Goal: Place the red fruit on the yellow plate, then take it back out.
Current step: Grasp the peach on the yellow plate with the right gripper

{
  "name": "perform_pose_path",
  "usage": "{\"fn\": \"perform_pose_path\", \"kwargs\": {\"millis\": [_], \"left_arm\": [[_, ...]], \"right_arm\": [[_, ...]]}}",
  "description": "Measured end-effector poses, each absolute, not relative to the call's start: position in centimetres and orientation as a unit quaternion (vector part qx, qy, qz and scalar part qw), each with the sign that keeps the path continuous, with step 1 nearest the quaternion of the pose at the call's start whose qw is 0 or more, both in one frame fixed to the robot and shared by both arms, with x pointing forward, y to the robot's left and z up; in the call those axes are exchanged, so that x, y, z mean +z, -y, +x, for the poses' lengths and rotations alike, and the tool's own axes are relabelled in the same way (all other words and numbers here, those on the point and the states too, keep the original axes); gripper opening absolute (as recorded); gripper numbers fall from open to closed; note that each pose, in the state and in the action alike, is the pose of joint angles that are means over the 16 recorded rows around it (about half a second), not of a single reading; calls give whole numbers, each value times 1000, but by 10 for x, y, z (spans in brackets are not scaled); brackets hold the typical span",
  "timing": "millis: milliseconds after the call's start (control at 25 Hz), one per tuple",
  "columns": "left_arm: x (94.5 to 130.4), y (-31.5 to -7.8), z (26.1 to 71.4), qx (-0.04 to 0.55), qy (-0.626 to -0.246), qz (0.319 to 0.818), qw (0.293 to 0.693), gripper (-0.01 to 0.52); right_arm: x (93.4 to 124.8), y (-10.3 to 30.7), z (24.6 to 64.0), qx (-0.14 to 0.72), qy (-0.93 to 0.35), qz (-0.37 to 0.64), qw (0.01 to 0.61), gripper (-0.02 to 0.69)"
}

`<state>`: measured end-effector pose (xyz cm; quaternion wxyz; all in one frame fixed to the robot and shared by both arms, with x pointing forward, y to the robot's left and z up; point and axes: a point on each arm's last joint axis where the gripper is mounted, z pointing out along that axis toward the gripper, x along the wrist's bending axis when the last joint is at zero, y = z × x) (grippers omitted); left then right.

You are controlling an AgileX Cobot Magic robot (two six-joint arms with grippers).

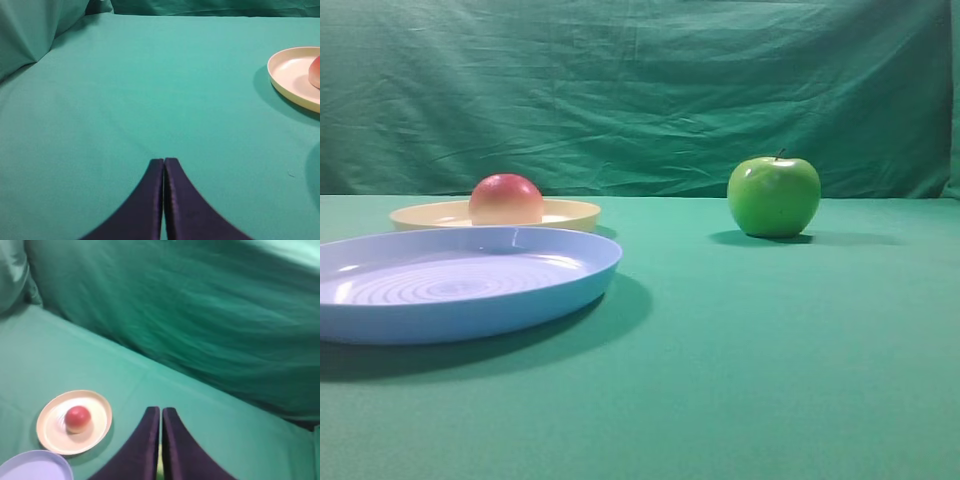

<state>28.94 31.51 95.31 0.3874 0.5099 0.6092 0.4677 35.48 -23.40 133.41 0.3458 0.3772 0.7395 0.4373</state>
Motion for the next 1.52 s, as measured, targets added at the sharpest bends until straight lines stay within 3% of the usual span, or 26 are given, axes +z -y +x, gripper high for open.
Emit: {"fn": "perform_pose_path", "kwargs": {"millis": [280,760,1520], "left_arm": [[953,-315,289,468,-609,510,387,0],[953,-315,289,468,-609,510,387,0],[953,-315,289,468,-609,510,387,0]], "right_arm": [[1290,273,321,427,-703,411,394,0],[1169,300,288,445,-591,488,464,0],[992,302,287,461,-516,572,441,0]]}}
